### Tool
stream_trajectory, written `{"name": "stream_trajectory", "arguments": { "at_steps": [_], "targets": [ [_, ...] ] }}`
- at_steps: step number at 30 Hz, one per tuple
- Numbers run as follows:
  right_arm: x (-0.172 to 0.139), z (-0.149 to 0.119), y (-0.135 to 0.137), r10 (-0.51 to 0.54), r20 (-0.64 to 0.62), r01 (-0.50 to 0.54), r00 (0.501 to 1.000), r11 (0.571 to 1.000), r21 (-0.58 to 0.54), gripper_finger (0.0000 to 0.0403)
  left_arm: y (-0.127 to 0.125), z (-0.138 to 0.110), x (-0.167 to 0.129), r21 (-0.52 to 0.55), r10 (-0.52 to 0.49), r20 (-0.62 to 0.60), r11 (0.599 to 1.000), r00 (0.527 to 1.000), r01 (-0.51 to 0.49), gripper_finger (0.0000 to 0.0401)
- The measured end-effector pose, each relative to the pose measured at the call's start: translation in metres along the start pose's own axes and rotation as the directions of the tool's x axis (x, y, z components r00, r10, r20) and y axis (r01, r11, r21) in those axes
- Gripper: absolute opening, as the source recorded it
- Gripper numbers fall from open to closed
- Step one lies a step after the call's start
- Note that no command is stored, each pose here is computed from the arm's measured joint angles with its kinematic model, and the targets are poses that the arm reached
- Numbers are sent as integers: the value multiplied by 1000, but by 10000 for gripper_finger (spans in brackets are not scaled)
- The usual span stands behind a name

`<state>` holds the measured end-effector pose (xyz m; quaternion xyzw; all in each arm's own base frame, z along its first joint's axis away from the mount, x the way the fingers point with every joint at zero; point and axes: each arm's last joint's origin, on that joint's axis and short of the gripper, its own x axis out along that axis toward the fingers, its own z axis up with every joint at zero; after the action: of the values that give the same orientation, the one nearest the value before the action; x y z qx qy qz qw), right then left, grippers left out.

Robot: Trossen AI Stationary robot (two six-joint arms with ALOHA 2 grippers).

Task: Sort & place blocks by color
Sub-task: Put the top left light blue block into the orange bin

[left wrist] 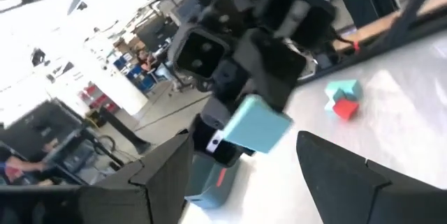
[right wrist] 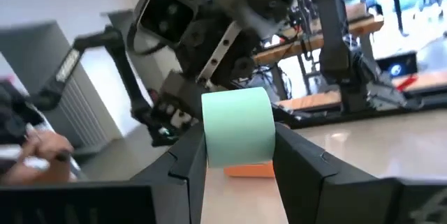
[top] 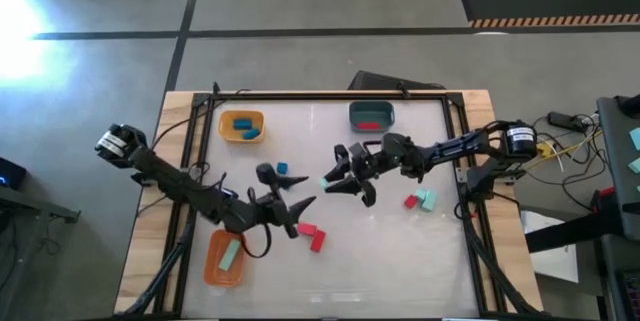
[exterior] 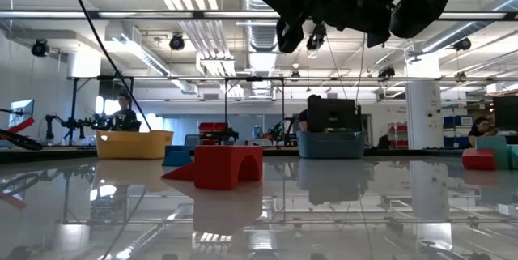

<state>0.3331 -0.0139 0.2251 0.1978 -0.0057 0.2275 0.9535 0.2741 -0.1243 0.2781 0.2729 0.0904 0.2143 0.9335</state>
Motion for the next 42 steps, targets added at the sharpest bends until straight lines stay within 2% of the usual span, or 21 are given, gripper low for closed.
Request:
{"name": "stream_trajectory", "arguments": {
  "at_steps": [2, 5, 8, 11, 16, 23, 28, 31, 36, 42],
  "targets": [
    [0, 1, 0, -5, 9, 5, 1000, 998, 61, 119, -2, 1, 2, 43, -1, -2, 999, 1000, 1, 239],
    [-1, 2, -2, -23, 16, 22, 1000, 994, 110, 119, -10, 0, 7, 166, 4, -17, 986, 1000, -1, 239],
    [-2, 3, -3, -35, 30, 31, 999, 992, 123, 119, -19, 0, 17, 281, 95, -56, 957, 994, -76, 239],
    [-2, 4, -4, -35, 37, 31, 999, 992, 120, 119, -23, 2, 26, 331, 206, -73, 928, 976, -171, 239],
    [-2, 4, -3, -35, 41, 30, 999, 993, 117, 119, -31, -1, 38, 404, 227, -61, 896, 972, -183, 239],
    [-2, 5, -3, -33, 46, 27, 998, 993, 114, 119, -30, -7, 50, 372, 255, -69, 904, 965, -212, 239],
    [-2, 5, -3, -33, 47, 27, 998, 993, 113, 119, -29, -7, 51, 368, 231, -48, 908, 972, -198, 237],
    [-2, 5, -3, -41, 50, 35, 998, 993, 113, 119, -30, -6, 51, 365, 211, -31, 913, 977, -185, 218],
    [-2, 5, -4, -48, 48, 42, 998, 992, 120, 119, -27, -6, 52, 339, 223, -34, 920, 974, -199, 156],
    [-2, 4, -4, -53, 42, 47, 998, 990, 132, 119, -27, -6, 52, 318, 227, -36, 926, 973, -204, 150]
  ]
}}
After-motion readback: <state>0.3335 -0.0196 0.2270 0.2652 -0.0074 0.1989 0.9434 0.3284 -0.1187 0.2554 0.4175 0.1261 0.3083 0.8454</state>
